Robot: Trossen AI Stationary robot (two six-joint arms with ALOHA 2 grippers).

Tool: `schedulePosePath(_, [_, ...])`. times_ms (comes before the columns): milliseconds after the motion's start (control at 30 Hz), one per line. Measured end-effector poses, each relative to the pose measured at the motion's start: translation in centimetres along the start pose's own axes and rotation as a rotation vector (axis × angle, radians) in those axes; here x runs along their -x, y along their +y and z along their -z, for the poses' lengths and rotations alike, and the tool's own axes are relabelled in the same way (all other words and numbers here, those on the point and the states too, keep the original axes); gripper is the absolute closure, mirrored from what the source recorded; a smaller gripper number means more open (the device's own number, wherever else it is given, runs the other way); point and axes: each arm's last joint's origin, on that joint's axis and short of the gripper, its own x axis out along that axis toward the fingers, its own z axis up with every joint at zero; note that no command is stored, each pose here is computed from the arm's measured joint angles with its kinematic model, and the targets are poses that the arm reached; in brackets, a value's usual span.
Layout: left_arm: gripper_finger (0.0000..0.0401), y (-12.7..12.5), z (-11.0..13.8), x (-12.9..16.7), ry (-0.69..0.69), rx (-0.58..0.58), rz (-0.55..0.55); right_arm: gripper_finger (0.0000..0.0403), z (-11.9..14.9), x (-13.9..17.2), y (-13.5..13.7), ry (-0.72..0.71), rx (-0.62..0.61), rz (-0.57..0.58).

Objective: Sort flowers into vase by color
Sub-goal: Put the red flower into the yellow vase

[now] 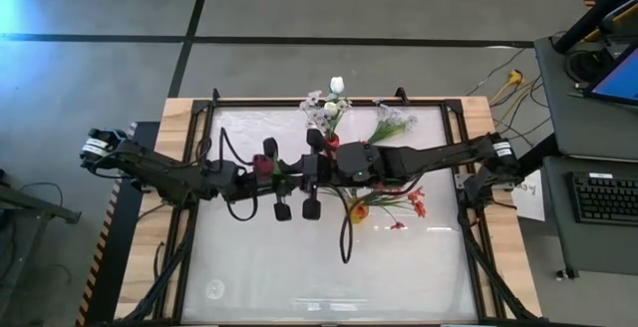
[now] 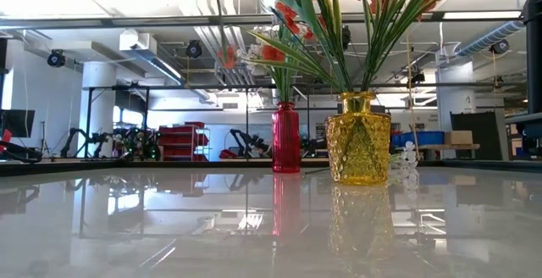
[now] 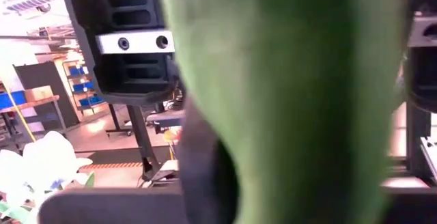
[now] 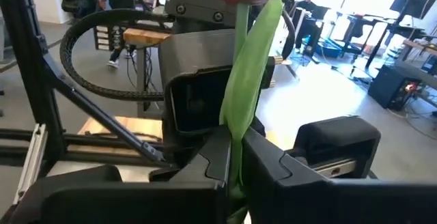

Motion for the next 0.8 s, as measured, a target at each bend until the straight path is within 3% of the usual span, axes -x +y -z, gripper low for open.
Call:
schedulePosePath(167, [0.0300,0.1,-0.1,0.2,0.007,0.008,0.007,0.0385,-0.5,1.2,-0.3,0.034,0.016,-0.001])
schedulePosePath(433, [0.0186,0.6,-0.8,1.0,0.023,0.006,0.007,0.0385,-3.8,5.5,-1.7,-0.030,0.002,0.015])
schedulePosePath(633, [0.0156,1.0,-0.7,2.6,0.164,0.028,0.065,0.0385,-6.7,10.9,-2.4,-0.080,-0.073,-0.021])
schedulePosePath(800, [0.0154,0.5,-0.5,3.8,0.241,0.016,0.223,0.0385,-7.2,14.8,-1.8,-0.130,-0.099,-0.065])
